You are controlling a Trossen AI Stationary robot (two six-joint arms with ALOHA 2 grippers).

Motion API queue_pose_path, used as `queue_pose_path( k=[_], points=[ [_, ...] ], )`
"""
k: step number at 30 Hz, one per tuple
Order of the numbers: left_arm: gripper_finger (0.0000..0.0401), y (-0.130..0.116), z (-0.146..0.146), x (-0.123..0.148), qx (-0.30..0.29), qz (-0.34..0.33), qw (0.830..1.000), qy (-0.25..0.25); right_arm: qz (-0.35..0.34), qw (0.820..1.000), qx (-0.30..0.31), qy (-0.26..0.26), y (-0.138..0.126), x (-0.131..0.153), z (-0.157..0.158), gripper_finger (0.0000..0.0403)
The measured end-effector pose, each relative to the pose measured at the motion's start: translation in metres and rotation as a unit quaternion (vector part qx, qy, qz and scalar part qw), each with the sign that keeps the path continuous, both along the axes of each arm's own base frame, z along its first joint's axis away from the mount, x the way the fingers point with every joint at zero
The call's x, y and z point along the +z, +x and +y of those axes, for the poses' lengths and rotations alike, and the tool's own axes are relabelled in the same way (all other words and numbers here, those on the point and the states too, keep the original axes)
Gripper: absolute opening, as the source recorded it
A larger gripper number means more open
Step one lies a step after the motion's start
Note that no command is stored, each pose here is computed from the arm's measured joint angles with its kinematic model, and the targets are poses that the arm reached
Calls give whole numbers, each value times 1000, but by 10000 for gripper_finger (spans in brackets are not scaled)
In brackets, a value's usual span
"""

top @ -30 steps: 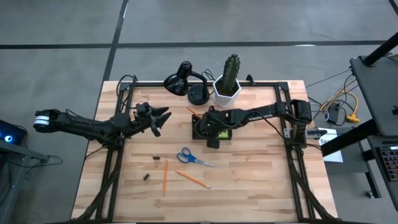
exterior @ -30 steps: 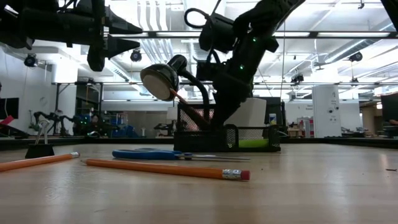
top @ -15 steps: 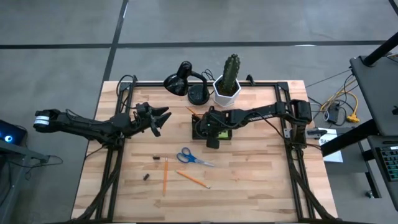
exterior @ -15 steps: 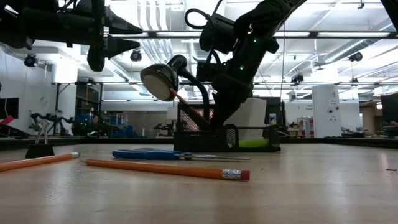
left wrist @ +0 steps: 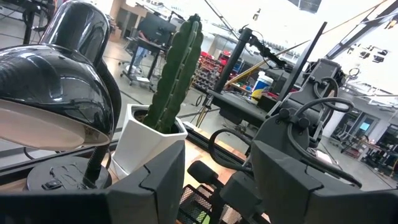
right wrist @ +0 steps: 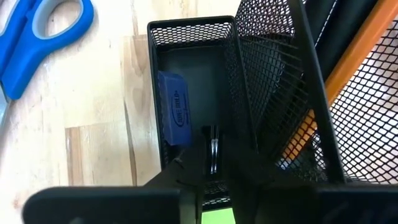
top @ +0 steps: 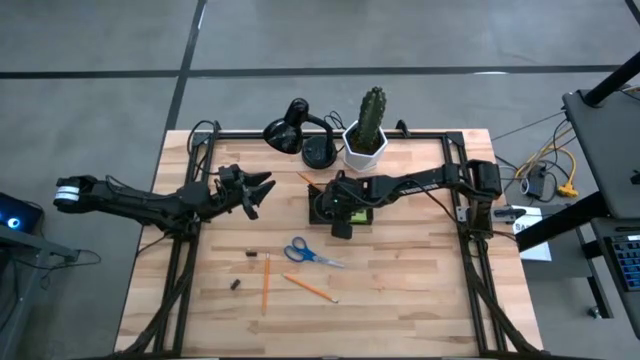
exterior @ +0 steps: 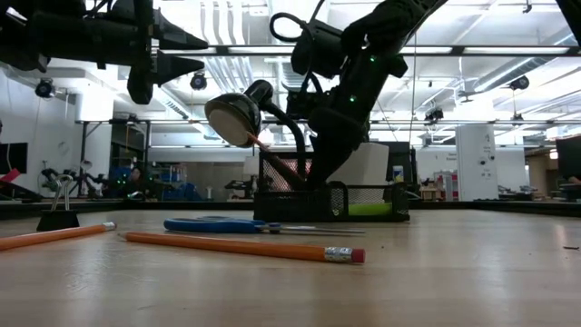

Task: Pick and place office supplies into organizer
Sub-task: Put the top right clip into the mesh desk organizer, then put the top clip into the mesh desk organizer

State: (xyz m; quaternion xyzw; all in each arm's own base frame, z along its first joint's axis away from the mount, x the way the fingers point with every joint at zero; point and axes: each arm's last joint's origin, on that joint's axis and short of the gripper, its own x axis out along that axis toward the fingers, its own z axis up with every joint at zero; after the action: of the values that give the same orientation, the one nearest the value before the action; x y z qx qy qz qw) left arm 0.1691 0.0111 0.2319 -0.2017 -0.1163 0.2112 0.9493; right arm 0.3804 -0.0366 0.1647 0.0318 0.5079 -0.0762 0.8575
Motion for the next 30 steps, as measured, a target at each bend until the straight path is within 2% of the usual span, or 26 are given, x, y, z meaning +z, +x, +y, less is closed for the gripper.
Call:
queue_pose_path(
  k=[8, 13, 16, 23, 28, 30],
  points=[
    [168, 0, 0, 0, 0, 0, 1000, 0, -16, 1000, 0, -1, 2, 13, 0, 49],
    [168, 0, 0, 0, 0, 0, 1000, 0, -53, 999, -5, -1, 5, 37, 1, 50],
    [168, 0, 0, 0, 0, 0, 1000, 0, -98, 995, 7, -10, 1, 62, 4, 50],
    [168, 0, 0, 0, 0, -1, 1000, 0, -267, 962, 26, -42, -31, 143, 9, 47],
    [168, 0, 0, 0, 0, -1, 1000, 0, -381, 923, 17, -50, -78, 195, 12, 47],
    [168, 0, 0, 0, 0, -1, 1000, 0, -407, 912, 17, -53, -99, 206, 13, 47]
  ],
)
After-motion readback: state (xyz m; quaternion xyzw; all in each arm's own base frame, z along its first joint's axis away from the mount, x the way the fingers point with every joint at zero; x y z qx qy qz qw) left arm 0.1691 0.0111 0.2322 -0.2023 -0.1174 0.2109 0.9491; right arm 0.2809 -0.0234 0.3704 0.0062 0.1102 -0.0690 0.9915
